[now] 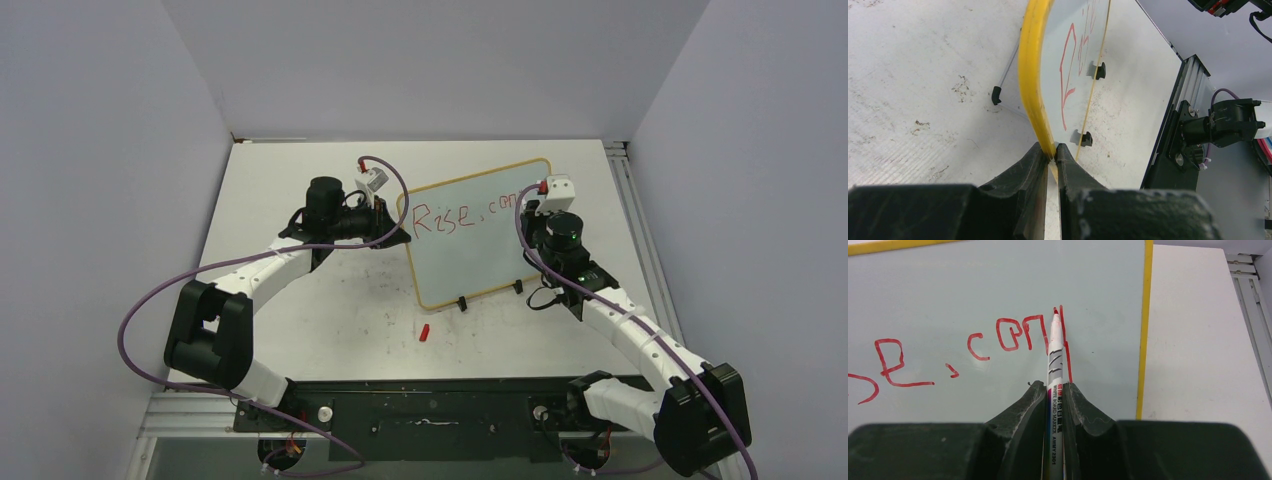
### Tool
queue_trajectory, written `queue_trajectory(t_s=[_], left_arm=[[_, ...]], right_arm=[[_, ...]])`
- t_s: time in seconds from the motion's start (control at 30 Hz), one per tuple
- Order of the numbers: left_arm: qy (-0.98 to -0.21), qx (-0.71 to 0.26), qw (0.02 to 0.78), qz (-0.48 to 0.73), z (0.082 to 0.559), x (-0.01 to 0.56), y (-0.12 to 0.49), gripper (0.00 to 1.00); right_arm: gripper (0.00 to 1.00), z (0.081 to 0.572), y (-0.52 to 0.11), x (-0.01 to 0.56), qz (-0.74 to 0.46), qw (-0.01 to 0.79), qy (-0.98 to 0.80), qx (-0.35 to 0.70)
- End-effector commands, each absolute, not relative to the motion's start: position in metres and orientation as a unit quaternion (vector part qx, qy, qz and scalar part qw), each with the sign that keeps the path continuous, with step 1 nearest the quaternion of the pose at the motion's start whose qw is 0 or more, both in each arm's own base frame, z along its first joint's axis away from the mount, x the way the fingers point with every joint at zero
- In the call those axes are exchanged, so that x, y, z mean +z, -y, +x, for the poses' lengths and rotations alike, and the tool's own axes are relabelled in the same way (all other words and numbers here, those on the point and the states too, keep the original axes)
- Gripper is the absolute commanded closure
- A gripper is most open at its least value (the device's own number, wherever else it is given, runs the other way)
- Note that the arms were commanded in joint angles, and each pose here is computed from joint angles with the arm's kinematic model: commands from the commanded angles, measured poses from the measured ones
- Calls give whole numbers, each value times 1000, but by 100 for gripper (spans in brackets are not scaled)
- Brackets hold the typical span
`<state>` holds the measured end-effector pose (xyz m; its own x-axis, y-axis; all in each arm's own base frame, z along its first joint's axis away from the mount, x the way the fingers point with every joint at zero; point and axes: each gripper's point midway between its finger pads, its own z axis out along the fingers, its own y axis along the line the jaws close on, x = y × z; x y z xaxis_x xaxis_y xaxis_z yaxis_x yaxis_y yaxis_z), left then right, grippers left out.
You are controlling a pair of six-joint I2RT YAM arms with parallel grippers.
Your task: Write a sentence on the whiteboard
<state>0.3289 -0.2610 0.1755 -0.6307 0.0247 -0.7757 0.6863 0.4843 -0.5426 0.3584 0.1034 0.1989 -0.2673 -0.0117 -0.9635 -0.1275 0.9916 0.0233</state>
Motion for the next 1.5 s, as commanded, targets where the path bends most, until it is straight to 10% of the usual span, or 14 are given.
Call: queue_trajectory(t_s=[0.0,1.47], left_arm=[[-754,-451,407,251,335,208,263,100],[-753,-450,408,255,333,210,263,100]], right_arm=[[95,363,-114,220,-54,626,-775,69],[95,345,-95,203,-16,609,-792,38]])
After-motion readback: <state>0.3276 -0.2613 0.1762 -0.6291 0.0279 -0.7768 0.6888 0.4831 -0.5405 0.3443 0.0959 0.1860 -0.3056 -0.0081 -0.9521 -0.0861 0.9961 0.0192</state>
